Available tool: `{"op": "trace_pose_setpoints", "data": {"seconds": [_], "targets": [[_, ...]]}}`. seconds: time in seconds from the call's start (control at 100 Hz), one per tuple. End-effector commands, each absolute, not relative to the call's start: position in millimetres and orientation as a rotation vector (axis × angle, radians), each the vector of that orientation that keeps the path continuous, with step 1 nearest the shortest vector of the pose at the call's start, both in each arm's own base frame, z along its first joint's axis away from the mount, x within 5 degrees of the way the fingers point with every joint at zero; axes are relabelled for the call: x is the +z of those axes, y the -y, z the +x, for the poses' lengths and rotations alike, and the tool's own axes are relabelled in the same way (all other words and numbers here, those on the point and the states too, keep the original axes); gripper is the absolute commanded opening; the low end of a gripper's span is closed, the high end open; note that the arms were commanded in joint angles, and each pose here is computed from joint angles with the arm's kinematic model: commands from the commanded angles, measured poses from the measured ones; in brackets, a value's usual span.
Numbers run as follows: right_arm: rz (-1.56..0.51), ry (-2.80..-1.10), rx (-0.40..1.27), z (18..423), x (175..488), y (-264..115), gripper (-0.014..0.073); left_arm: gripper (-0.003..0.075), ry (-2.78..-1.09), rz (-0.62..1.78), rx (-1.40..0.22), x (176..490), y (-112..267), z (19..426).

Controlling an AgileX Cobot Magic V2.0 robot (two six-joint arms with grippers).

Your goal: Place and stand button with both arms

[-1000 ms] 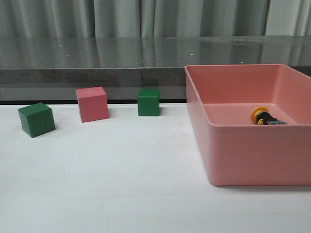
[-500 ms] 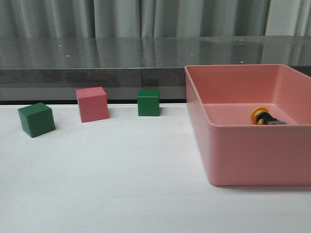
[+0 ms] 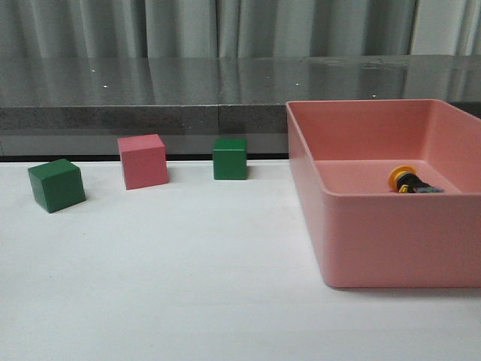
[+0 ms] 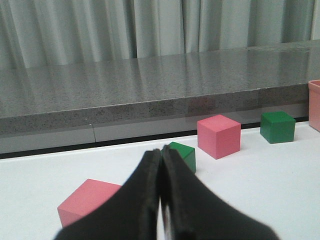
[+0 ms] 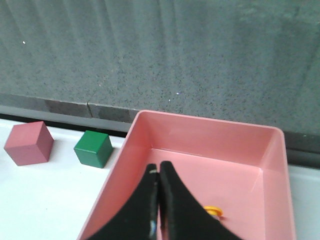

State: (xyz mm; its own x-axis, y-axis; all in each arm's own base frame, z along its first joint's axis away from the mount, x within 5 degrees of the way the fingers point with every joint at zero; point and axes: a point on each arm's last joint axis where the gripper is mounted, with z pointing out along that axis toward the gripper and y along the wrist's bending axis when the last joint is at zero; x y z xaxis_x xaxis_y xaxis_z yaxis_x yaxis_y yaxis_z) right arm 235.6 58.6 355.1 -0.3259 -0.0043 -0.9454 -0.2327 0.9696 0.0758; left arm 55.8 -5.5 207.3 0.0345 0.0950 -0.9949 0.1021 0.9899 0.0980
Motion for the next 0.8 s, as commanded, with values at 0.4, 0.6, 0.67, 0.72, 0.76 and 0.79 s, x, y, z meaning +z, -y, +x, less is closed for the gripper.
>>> {"op": "trace_pose_setpoints", "data": {"seconds": [0.4,0.6,0.67,0.72,0.76,0.79], "targets": [[-0.417,-2.126,0.019,318,297,-74,0.0647,-0.0020,-1.470,0.145,-0.030,201,7,55],[-0.433,-2.228,0.002,335,262,-74,0.0586,-0.0020,-1.470,0.145,-0.030,201,7,55],[-0.437,-2.255,0.000,339,252,-74,0.0574,-0.0020,-1.470,0.145,-0.030,201,7,55],[-0.435,-2.269,-0.002,343,245,-73,0.0569,-0.0020,-1.470,0.145,-0.030,201,7,55],[-0.429,-2.279,-0.005,345,240,-71,0.0568,-0.0020,-1.470,0.145,-0.030,201,7,55],[-0.423,-2.284,-0.008,347,237,-69,0.0568,-0.0020,-1.470,0.145,-0.030,201,7,55]]}}
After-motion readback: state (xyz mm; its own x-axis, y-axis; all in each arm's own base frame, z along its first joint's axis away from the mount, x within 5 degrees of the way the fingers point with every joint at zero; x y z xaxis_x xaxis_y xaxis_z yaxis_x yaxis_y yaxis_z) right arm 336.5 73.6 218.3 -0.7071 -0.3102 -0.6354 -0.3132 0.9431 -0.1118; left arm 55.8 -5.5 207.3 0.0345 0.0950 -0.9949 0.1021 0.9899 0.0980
